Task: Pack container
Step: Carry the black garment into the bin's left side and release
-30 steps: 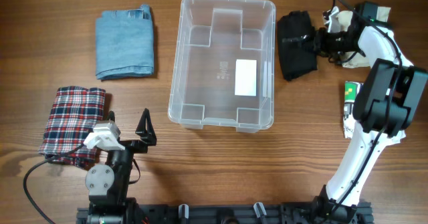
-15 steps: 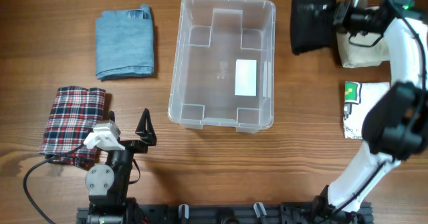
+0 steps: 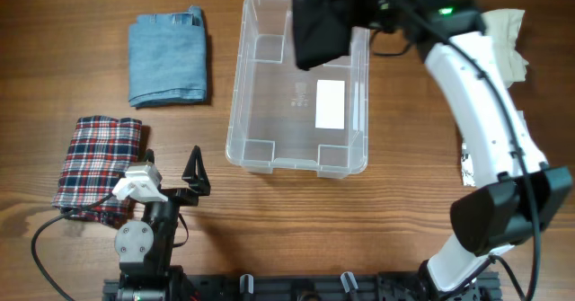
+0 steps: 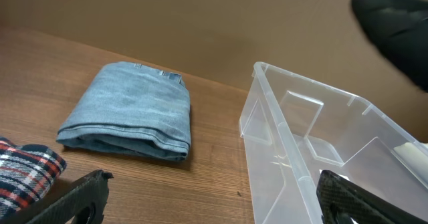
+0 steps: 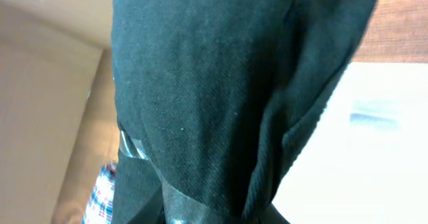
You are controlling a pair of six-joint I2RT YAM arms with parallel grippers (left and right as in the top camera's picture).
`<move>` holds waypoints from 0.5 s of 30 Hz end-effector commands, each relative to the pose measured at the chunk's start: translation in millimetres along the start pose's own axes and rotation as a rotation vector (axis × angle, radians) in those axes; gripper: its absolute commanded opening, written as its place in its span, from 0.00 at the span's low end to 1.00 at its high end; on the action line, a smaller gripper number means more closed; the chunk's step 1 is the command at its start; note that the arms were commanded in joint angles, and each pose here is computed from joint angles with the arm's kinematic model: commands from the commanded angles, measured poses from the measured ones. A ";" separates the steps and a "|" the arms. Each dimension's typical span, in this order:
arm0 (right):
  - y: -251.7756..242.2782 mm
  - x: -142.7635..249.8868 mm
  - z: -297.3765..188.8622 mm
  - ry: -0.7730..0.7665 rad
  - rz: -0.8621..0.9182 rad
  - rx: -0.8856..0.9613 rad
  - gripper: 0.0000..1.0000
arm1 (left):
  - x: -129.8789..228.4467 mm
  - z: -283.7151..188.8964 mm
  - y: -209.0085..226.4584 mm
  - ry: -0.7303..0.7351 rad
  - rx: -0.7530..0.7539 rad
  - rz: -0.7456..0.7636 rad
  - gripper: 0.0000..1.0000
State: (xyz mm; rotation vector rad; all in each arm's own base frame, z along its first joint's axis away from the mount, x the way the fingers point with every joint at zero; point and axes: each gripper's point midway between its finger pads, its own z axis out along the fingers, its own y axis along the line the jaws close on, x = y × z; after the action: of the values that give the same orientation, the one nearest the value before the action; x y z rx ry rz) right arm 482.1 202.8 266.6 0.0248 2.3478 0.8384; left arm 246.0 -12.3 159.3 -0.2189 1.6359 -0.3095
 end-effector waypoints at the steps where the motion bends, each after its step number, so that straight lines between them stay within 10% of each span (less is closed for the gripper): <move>1: -17.2 24.3 44.7 -0.007 0.218 0.105 0.05 | 0.8 0.0 4.5 -0.004 -0.020 0.020 1.00; 15: -35.1 109.0 121.9 0.114 0.310 0.119 0.06 | 0.9 0.0 4.6 -0.004 -0.020 0.020 1.00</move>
State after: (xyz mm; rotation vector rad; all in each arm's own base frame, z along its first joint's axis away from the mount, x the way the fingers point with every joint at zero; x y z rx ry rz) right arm 468.9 265.9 124.7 0.3910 2.5398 0.8674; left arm 246.0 -12.3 159.3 -0.2189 1.6359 -0.3095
